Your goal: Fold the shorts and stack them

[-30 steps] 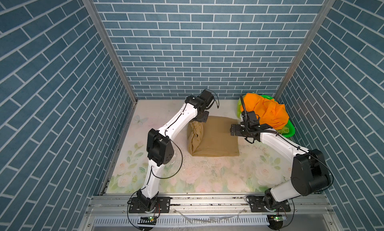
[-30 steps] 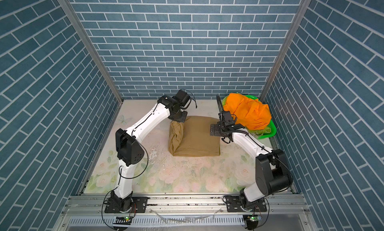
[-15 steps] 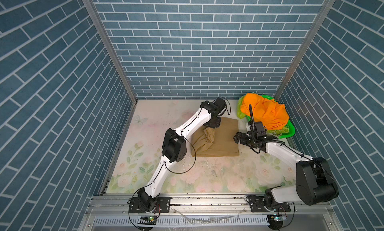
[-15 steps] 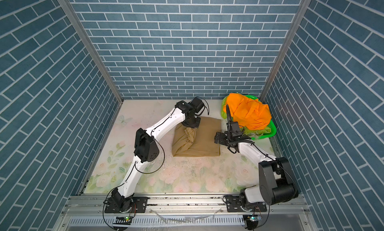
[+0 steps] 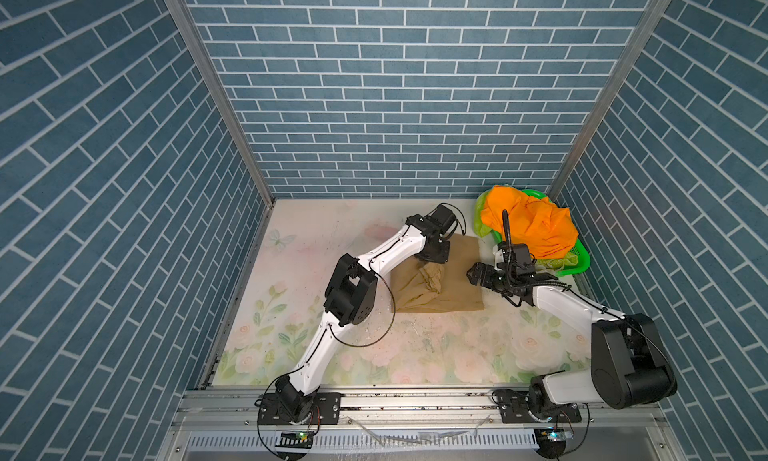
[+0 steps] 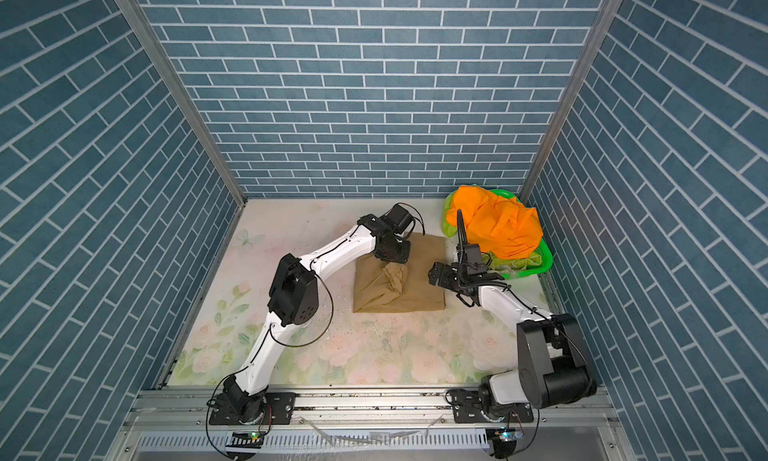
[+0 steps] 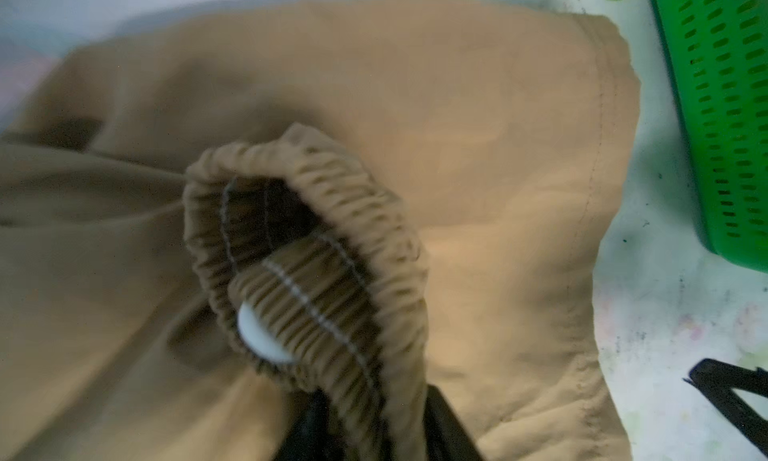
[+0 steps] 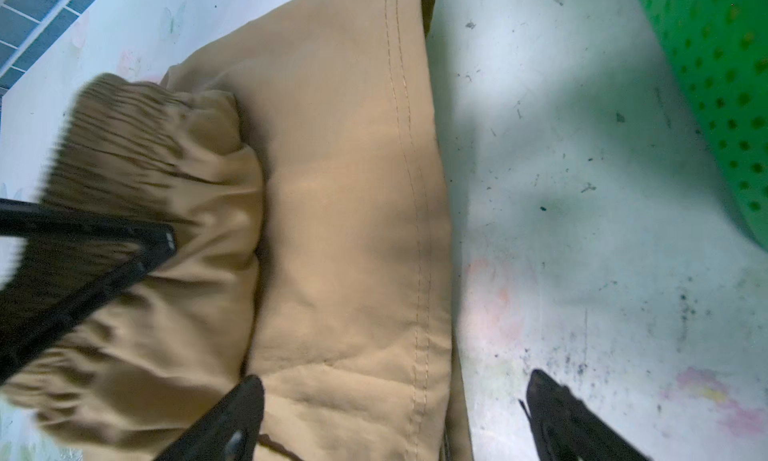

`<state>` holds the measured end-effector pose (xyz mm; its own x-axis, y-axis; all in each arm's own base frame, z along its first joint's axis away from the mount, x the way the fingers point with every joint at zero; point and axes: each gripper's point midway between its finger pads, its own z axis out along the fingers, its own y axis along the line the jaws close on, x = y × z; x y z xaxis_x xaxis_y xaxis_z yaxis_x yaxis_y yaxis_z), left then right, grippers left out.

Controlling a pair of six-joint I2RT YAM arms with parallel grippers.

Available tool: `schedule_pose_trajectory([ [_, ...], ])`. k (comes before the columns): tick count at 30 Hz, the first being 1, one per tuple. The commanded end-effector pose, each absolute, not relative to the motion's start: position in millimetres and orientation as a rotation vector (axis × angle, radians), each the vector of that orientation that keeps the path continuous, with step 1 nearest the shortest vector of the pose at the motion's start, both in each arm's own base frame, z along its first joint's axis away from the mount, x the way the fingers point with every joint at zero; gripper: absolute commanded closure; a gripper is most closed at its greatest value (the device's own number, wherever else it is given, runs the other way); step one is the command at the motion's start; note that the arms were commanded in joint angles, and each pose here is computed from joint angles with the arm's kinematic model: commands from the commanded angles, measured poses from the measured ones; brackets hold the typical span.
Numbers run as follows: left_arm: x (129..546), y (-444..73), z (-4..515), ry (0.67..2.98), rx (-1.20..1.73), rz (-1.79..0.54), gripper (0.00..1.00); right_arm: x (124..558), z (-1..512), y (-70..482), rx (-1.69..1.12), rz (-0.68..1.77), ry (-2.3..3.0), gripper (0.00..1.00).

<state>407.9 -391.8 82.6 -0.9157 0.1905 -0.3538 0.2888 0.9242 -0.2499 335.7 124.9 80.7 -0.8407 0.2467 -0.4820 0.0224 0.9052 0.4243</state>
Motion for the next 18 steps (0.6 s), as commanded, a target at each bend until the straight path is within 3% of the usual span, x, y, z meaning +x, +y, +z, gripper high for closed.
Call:
schedule_pose_trajectory([
  [1, 416.4, -415.2, 177.3, 2.493, 0.351, -0.685, 0.01, 333.9, 91.9, 121.1, 0.179, 0.532, 2.499, 0.01],
  [5, 411.9, -383.1, 261.3, 2.255, 0.337, -0.673, 0.00, 333.9, 105.7, 125.6, 0.106, 0.509, 2.481, 0.01],
  [8, 407.0, -350.9, 289.8, 2.135, 0.294, -0.651, 0.00, 337.1, 116.3, 144.3, -0.016, 0.453, 2.470, 0.01],
  [18, 392.6, -263.8, 234.1, 2.145, -0.025, -0.742, 0.00, 359.1, 100.5, 209.0, -0.321, 0.088, 2.552, 0.01],
])
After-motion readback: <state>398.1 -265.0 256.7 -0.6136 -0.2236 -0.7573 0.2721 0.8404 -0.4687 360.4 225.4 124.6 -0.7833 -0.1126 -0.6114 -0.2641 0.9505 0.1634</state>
